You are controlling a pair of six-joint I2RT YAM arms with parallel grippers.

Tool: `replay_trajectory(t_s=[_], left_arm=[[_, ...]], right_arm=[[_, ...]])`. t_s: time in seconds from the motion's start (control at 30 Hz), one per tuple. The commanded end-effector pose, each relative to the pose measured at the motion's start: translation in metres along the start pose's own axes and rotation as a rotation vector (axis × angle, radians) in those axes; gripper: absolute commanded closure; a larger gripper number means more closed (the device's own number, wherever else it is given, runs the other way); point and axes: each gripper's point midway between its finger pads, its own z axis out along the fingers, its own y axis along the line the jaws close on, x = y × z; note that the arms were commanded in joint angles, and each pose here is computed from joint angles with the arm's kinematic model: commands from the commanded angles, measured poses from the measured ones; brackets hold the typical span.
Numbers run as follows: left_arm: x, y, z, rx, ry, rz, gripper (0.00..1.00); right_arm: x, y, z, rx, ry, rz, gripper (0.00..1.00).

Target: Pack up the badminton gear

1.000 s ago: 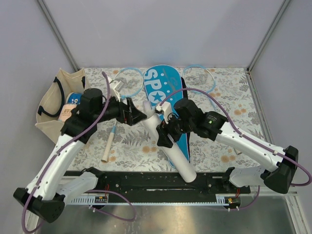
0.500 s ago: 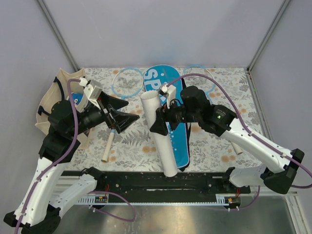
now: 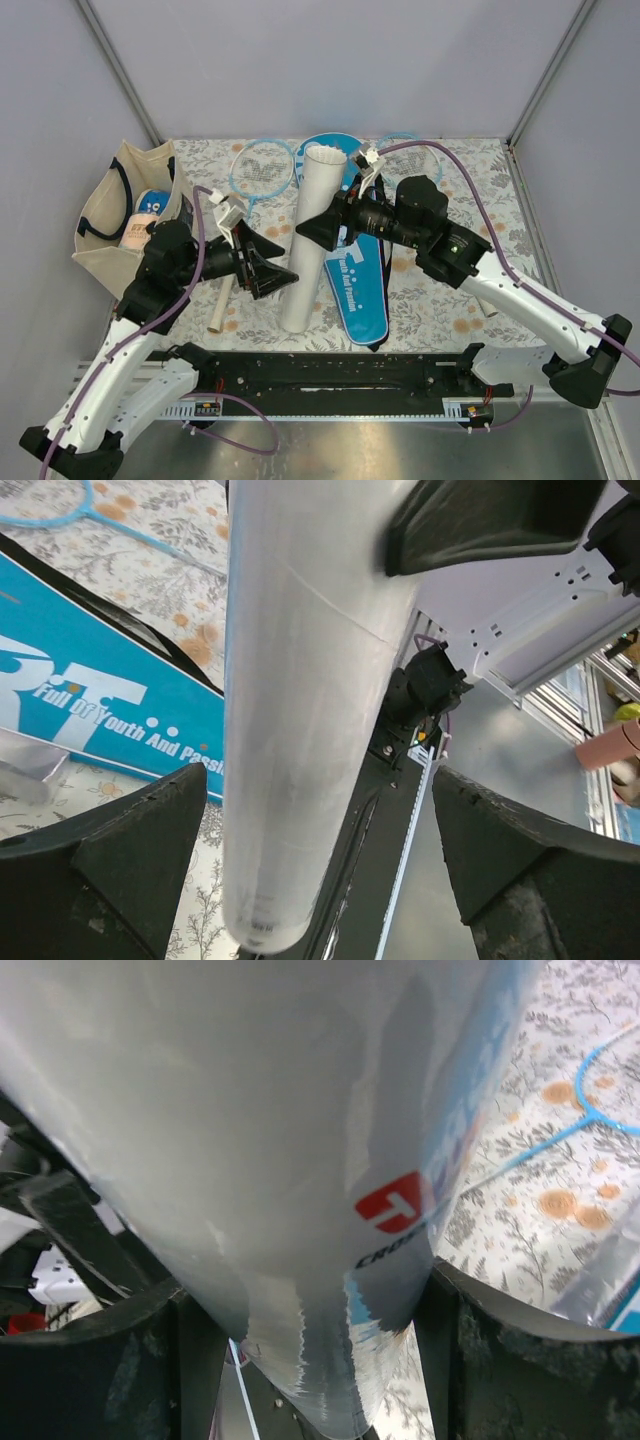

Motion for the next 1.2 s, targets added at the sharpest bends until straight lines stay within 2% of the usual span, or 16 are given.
replay_trajectory(t_s=[0.0, 0.27, 0.57, 0.67, 0.77, 0.9, 0.97, 1.07, 1.17], left_arm=[[-0.013, -0.011, 0.011, 0.122, -0.033, 0.065, 0.03], [-0.007, 0.013, 0.032, 0.102, -0.021, 0.035, 0.07], [0.008, 0.022, 0.041, 0.118, 0.013, 0.017, 0.28], [0.013, 0.020, 0.045, 0.134, 0.014, 0.001, 0.27], [0.018, 0.020, 0.048, 0.137, 0.030, -0.019, 0.16], [0.024, 0.021, 0.049, 0.132, 0.035, -0.006, 0.16], [0.026, 0.021, 0.048, 0.138, 0.041, -0.005, 0.21], [0.032, 0.021, 0.048, 0.144, 0.070, -0.014, 0.39], [0.033, 0.026, 0.048, 0.112, 0.073, -0.021, 0.51]], right_arm=[[-0.055, 0.028, -0.007, -0.116, -0.252, 0.013, 0.73], [-0.036, 0.025, 0.000, -0.188, -0.281, 0.095, 0.73], [-0.023, 0.011, 0.000, -0.141, -0.270, 0.136, 0.72], [-0.019, 0.004, 0.003, -0.106, -0.259, 0.157, 0.72], [-0.015, -0.002, 0.008, -0.084, -0.243, 0.174, 0.72], [-0.013, -0.005, 0.014, -0.076, -0.228, 0.195, 0.72], [-0.012, -0.005, 0.016, -0.078, -0.210, 0.194, 0.72], [-0.007, -0.009, 0.018, -0.058, -0.187, 0.205, 0.70], [0.004, -0.019, 0.016, -0.011, -0.162, 0.233, 0.57]])
